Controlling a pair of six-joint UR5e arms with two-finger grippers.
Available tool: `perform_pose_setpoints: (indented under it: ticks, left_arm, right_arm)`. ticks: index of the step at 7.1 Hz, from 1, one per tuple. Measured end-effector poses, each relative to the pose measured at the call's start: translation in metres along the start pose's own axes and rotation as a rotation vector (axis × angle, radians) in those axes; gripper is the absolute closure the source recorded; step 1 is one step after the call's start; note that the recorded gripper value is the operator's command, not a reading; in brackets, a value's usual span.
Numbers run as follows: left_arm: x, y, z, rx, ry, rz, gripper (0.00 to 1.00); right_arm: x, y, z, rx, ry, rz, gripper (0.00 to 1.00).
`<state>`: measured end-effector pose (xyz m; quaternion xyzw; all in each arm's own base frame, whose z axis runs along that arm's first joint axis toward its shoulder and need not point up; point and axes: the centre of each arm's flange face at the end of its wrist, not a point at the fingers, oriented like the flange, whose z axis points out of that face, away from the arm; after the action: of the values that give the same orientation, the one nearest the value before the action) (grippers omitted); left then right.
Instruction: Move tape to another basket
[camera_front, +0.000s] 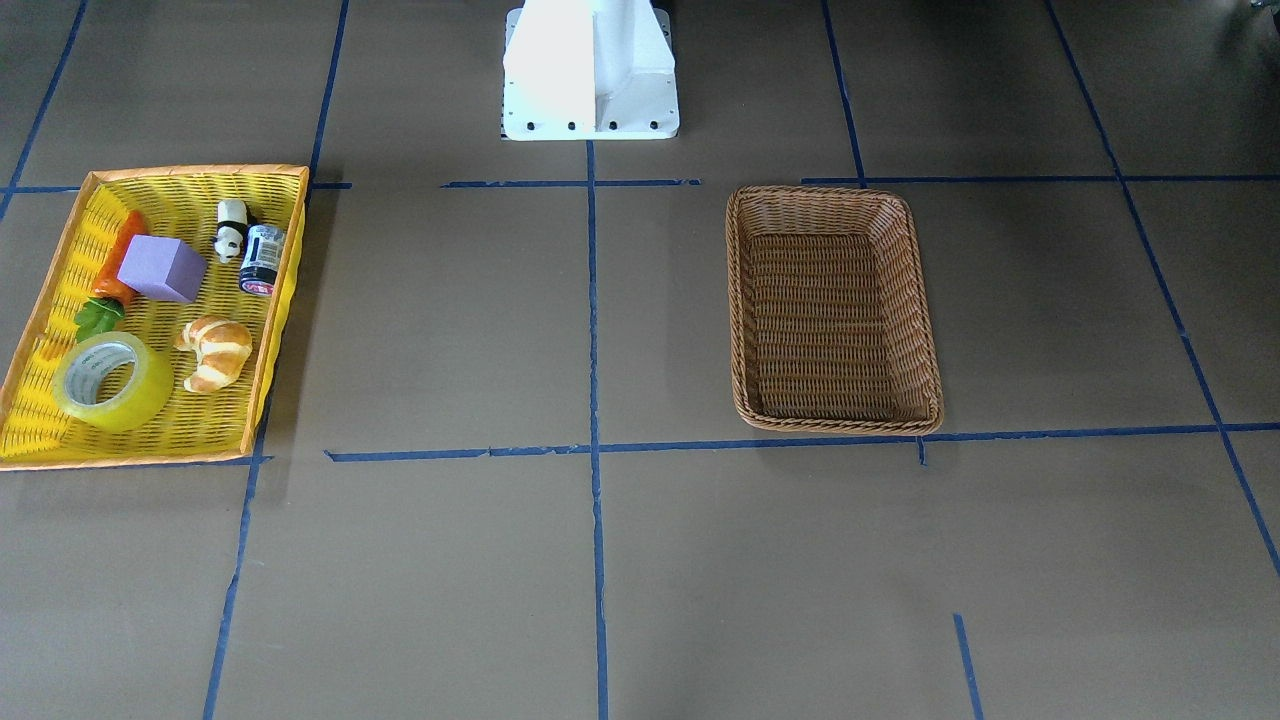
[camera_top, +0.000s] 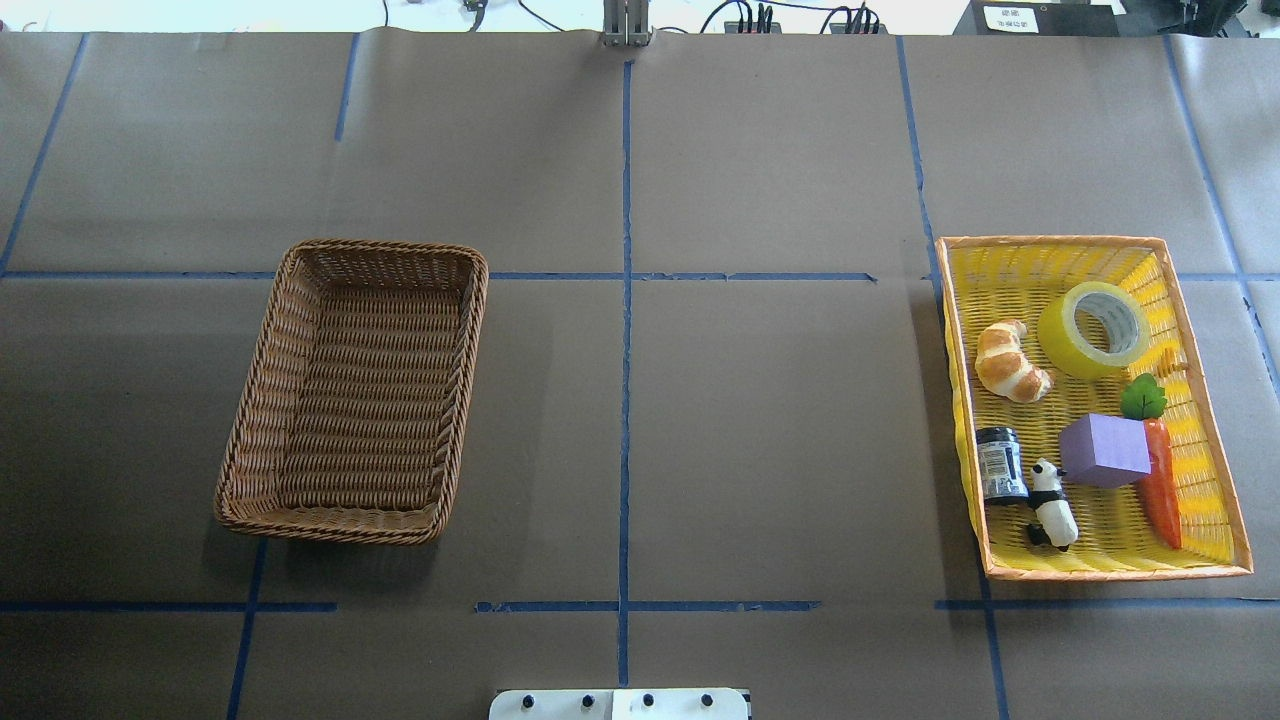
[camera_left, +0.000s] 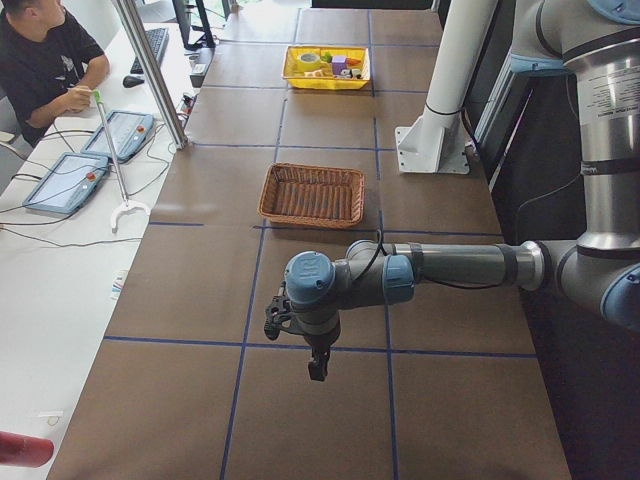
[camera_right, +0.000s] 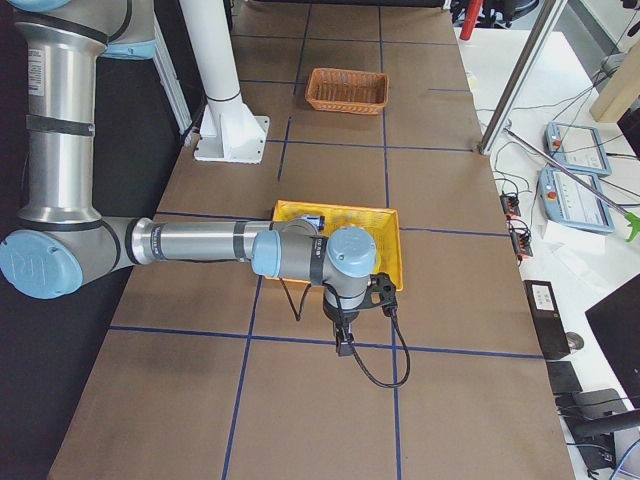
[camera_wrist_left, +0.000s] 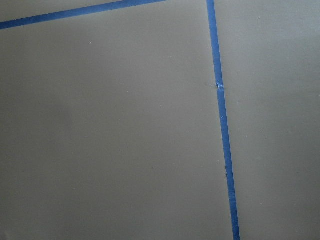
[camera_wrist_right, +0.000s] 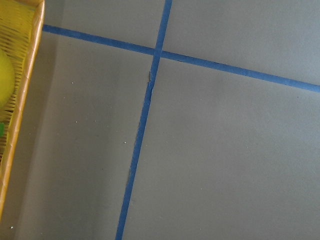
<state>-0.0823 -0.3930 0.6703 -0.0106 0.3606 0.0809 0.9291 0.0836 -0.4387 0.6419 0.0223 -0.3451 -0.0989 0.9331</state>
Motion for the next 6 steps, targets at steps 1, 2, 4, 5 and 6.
perform_pose_setpoints:
  ticks: [1,2,4,5,6]
  left_arm:
    - [0.0006,-0.0004,-0.0007,0.001,-0.001,0.002,0.0]
    - [0.0015,-0.001,-0.0017,0.003,-0.003,0.004,0.0]
    - [0.0012,-0.0007,-0.0011,0.0,-0.005,0.003,0.0]
    - [0.0018,-0.0015,-0.0019,0.001,-0.008,0.004,0.0]
    - [0.0024,-0.0032,-0.0035,0.003,-0.014,0.005,0.0]
  right_arm:
    - [-0.0001,-0.0001,-0.0001,0.0,0.0,0.0,0.0]
    - [-0.0002,-0.0005,-0.0003,0.001,0.0,0.0,0.0]
    - [-0.0004,-0.0001,0.0005,0.001,-0.007,0.0,0.0]
    - [0.0003,0.0018,0.0021,-0.002,-0.01,0.003,0.0]
    - [0.0011,0.0049,0.0042,-0.006,-0.013,0.006,0.0]
